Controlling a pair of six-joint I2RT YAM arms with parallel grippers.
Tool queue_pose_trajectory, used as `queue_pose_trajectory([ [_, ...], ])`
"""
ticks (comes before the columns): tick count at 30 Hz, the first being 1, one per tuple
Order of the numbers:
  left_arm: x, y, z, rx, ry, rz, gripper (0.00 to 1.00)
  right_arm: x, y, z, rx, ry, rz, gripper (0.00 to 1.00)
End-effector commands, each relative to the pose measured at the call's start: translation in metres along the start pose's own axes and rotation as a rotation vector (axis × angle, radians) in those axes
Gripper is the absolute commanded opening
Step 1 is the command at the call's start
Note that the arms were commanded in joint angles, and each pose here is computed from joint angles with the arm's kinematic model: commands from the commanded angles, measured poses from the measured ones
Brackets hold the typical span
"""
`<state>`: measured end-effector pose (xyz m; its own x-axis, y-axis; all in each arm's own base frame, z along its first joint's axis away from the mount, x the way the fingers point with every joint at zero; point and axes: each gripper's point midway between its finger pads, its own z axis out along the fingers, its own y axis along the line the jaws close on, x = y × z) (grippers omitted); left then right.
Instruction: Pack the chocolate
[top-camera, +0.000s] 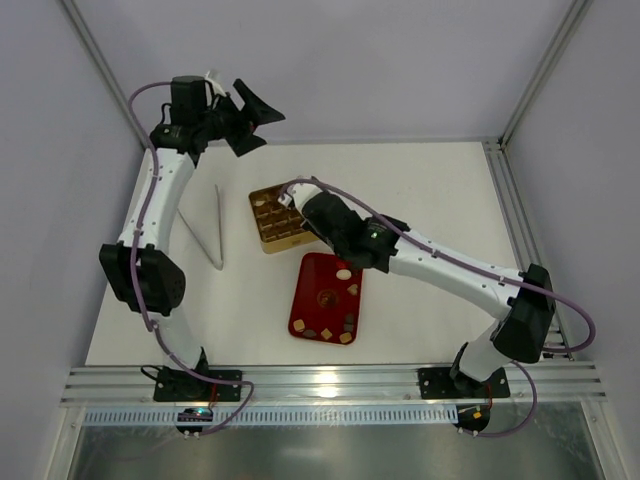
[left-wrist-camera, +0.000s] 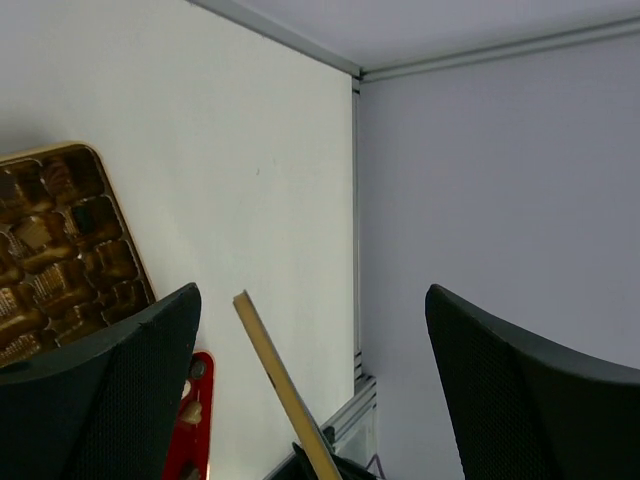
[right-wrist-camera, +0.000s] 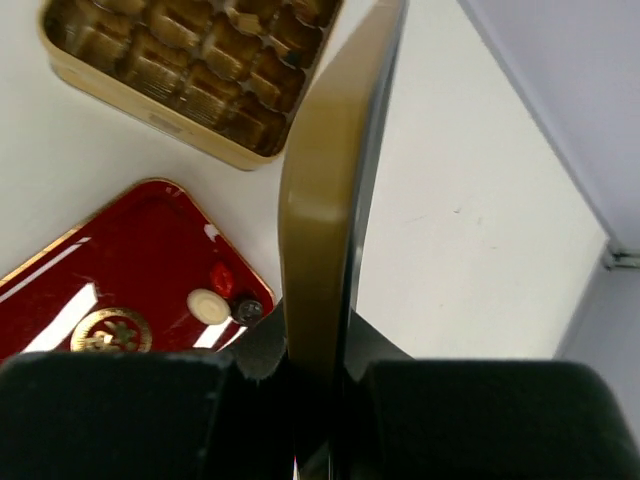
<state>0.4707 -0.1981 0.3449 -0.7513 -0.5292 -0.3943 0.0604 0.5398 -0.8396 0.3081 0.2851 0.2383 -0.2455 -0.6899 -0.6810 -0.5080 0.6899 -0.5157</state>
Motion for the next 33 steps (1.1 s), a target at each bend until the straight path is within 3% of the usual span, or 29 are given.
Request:
queue_pose_trajectory([
  [1,-0.027,-0.028,-0.039,0.049,-0.137,0.052,0.9,-0.043,0.003,-0.011,-0.179,-0.103,0.173,0.04],
  [3,-0.031,-0.026,-0.057,0.036,-0.196,0.081,0.9,-0.059,-0.013,-0.004,-0.265,-0.137,0.288,0.04],
  [4,-0.034,-0.022,-0.062,0.017,-0.226,0.088,0.9,-0.07,0.003,-0.005,-0.424,-0.154,0.37,0.04],
  [6,-0.029,-0.014,-0.074,-0.006,-0.246,0.121,0.91,-0.089,-0.022,0.0,-0.539,-0.209,0.518,0.04],
  [7,-0.028,-0.009,-0.075,-0.023,-0.252,0.123,0.91,-0.107,-0.013,-0.003,-0.695,-0.237,0.596,0.04],
  [9,-0.019,0.01,-0.081,-0.065,-0.251,0.125,0.91,-0.112,-0.028,0.013,-0.761,-0.235,0.696,0.04],
  [15,0.009,0.067,-0.084,-0.203,-0.25,0.156,0.9,-0.129,-0.007,0.068,-1.085,-0.171,0.94,0.04],
  [16,0.011,0.074,-0.084,-0.221,-0.254,0.159,0.9,-0.139,-0.009,0.073,-1.124,-0.215,0.959,0.04],
  [17,0.014,0.085,-0.083,-0.249,-0.255,0.158,0.9,-0.134,0.003,0.087,-1.196,-0.152,1.023,0.04],
  [20,0.026,0.109,-0.077,-0.288,-0.232,0.148,0.9,-0.143,0.004,0.103,-1.263,-0.178,1.06,0.04],
  [21,0.032,0.119,-0.073,-0.304,-0.218,0.137,0.89,-0.134,0.014,0.117,-1.296,-0.116,1.109,0.04],
  [22,0.034,0.125,-0.071,-0.314,-0.21,0.129,0.89,-0.138,0.011,0.121,-1.316,-0.15,1.108,0.04],
  [24,0.037,0.135,-0.066,-0.33,-0.203,0.122,0.89,-0.129,0.018,0.136,-1.356,-0.088,1.184,0.04],
  [33,0.053,0.184,-0.041,-0.463,-0.155,0.104,0.87,-0.107,0.016,0.165,-1.399,-0.06,1.253,0.04],
])
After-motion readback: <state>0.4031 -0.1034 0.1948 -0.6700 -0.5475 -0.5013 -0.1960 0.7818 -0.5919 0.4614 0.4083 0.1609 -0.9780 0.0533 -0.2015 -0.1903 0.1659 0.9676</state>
